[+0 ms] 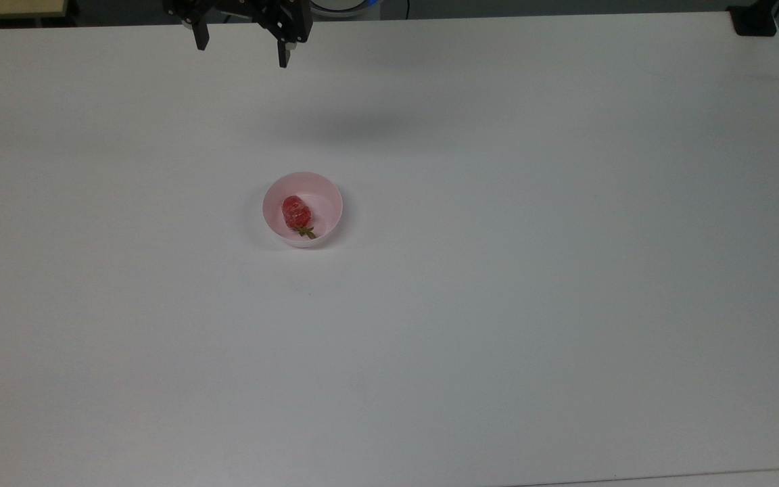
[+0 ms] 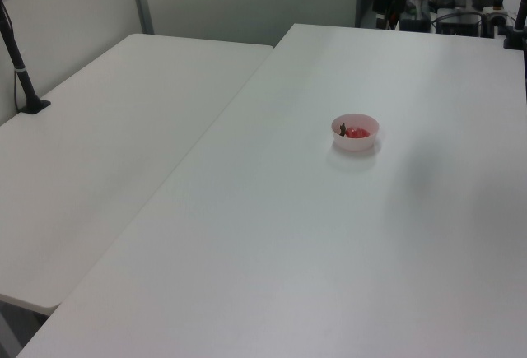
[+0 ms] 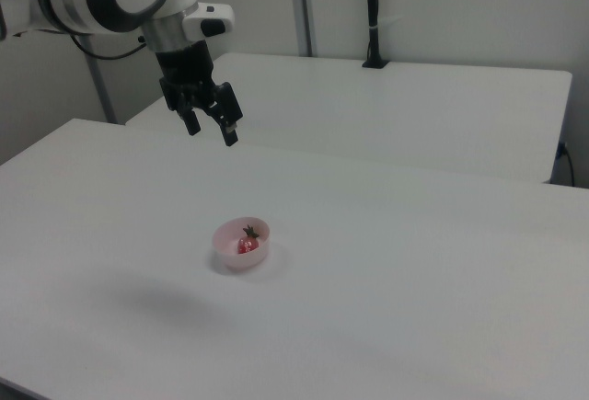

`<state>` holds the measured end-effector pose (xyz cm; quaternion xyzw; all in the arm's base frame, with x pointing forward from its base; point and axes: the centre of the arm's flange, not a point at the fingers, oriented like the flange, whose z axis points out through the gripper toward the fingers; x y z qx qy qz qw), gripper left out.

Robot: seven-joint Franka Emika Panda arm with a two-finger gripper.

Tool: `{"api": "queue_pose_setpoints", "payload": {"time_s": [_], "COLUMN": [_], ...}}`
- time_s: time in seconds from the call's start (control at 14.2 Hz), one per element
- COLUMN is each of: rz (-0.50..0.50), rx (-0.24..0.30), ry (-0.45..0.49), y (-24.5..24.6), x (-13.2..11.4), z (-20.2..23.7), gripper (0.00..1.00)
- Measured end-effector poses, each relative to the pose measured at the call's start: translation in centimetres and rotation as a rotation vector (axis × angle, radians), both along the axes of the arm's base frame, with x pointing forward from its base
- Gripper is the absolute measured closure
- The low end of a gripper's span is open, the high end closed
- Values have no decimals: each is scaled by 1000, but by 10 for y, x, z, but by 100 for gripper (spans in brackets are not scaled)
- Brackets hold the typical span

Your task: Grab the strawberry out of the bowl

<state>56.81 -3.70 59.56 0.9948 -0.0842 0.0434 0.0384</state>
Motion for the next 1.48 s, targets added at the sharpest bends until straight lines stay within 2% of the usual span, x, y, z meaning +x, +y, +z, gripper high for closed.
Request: {"api": "queue_pose_setpoints", "payload": {"time_s": [0.98,1.27,1.48], "rz": [5,154,169], "rx": [1,-6,-15], "ry": [-1,53,107], "y": [-2,-15,-23], "x": [0,2,15], "z": [1,-20,-62], "gripper": [0,0,0]}}
